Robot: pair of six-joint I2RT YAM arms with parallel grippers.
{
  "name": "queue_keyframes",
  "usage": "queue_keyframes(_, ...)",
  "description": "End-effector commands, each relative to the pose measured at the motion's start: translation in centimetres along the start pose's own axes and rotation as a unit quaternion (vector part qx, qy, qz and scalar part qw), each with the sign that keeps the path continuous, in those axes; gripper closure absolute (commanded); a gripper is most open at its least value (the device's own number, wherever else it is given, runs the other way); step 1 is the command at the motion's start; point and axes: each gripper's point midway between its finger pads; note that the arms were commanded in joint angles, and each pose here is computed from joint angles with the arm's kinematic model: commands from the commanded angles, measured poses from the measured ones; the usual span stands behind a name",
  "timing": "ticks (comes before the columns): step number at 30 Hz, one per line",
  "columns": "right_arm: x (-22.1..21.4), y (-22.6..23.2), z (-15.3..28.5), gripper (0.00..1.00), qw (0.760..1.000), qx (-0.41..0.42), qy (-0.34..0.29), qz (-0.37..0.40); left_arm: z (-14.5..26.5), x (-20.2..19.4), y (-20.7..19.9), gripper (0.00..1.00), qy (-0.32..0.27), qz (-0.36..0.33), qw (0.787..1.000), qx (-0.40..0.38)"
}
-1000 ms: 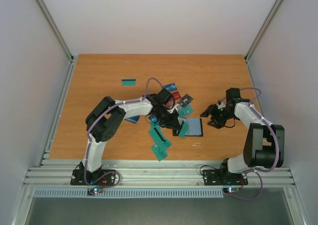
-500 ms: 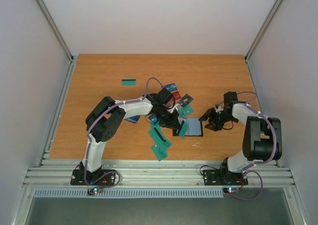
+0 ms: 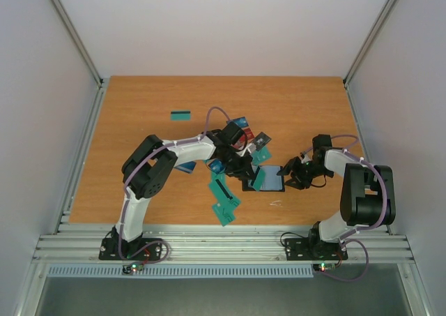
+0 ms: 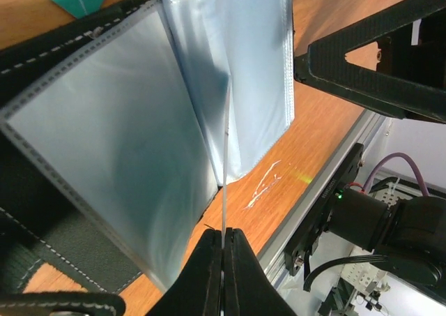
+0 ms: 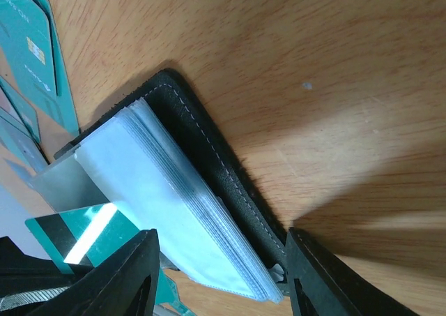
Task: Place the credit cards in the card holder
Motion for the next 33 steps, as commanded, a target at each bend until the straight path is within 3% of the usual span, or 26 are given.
queue_keyframes(1,-0.1,-0.3,0.0,0.48,1.000,-0.003,-0.003,-0.003,0.8,0.6,-0.4,1.00,-0.023,-0.015,1.000,-0.005)
queue_keyframes(33,-1.7,-0.8,-1.1,0.52,0.999,0.014,0.021,-0.027,-1.6,3.3,-0.6,1.00,-0.024,0.007,0.999,-0.040)
Point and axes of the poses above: each gripper's point midway between its finger pads, its own z axis back along the fingers, its own y axis along the line the jaws close on, x = y × z, and after that the axes turned 15 degrees about z, right-handed
